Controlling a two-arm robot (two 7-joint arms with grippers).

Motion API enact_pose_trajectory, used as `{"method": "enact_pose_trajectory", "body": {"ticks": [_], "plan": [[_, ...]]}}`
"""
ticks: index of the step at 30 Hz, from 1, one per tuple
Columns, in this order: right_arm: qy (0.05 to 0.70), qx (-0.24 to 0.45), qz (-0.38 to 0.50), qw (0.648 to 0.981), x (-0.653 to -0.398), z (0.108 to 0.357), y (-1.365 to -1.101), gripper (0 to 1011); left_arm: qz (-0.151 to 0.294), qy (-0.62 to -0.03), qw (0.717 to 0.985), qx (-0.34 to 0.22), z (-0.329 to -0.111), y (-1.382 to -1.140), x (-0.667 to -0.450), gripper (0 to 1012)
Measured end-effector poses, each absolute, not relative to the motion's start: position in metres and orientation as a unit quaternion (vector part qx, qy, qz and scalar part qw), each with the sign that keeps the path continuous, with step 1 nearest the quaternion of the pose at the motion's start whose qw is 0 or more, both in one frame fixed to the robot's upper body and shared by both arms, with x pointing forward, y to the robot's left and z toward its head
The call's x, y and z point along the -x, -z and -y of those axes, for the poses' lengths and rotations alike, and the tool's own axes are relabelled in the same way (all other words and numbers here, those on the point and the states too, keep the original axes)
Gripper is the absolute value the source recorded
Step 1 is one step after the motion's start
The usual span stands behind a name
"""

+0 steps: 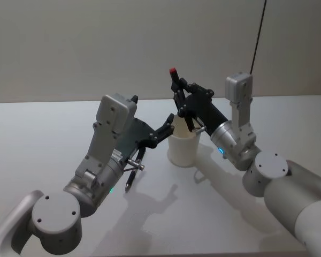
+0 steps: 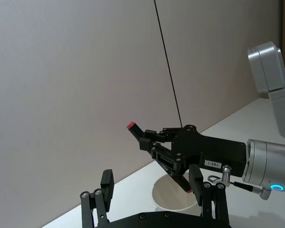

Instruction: Place the pen into the pen holder.

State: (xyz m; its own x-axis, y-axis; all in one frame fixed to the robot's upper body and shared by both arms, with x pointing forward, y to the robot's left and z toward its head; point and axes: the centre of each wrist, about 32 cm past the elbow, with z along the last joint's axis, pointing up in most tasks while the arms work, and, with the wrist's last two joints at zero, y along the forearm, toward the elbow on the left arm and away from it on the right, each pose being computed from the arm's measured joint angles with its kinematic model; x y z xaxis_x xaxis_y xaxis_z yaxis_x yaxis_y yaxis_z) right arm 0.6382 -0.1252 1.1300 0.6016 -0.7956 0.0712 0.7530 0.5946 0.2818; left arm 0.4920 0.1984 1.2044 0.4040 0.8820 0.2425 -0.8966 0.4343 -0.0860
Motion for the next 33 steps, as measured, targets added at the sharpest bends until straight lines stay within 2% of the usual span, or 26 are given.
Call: {"method": "enact_pose_trajectory", "body": {"ticks": [4,5,7,8,17,20,27,30,33], "plan": [[0.436,-0.11,0.095,0.888,-0.637,0.125,-1.127,239,0.126,-0.531,0.837,-0.029,-0.198,-1.204,-0.492,1004],[0.436,-0.109,0.095,0.888,-0.637,0.125,-1.126,293,0.126,-0.531,0.837,-0.029,-0.198,-1.204,-0.492,1004],[0.436,-0.107,0.095,0.888,-0.636,0.125,-1.125,331,0.126,-0.531,0.837,-0.029,-0.198,-1.204,-0.492,1004],[0.436,-0.107,0.095,0.888,-0.636,0.125,-1.125,389,0.126,-0.531,0.837,-0.029,-0.198,-1.204,-0.492,1004],[0.436,-0.1,0.097,0.889,-0.634,0.126,-1.122,645,0.126,-0.531,0.837,-0.029,-0.198,-1.204,-0.492,1004],[0.438,-0.099,0.097,0.888,-0.635,0.127,-1.122,773,0.126,-0.531,0.837,-0.029,-0.198,-1.204,-0.492,1004],[0.441,-0.098,0.095,0.887,-0.637,0.131,-1.124,957,0.126,-0.531,0.837,-0.029,-0.198,-1.204,-0.492,1004],[0.44,-0.097,0.095,0.888,-0.638,0.133,-1.125,1001,0.126,-0.531,0.837,-0.029,-0.198,-1.204,-0.492,1004],[0.439,-0.097,0.096,0.888,-0.641,0.136,-1.128,1001,0.126,-0.531,0.837,-0.029,-0.198,-1.204,-0.492,1004]]}}
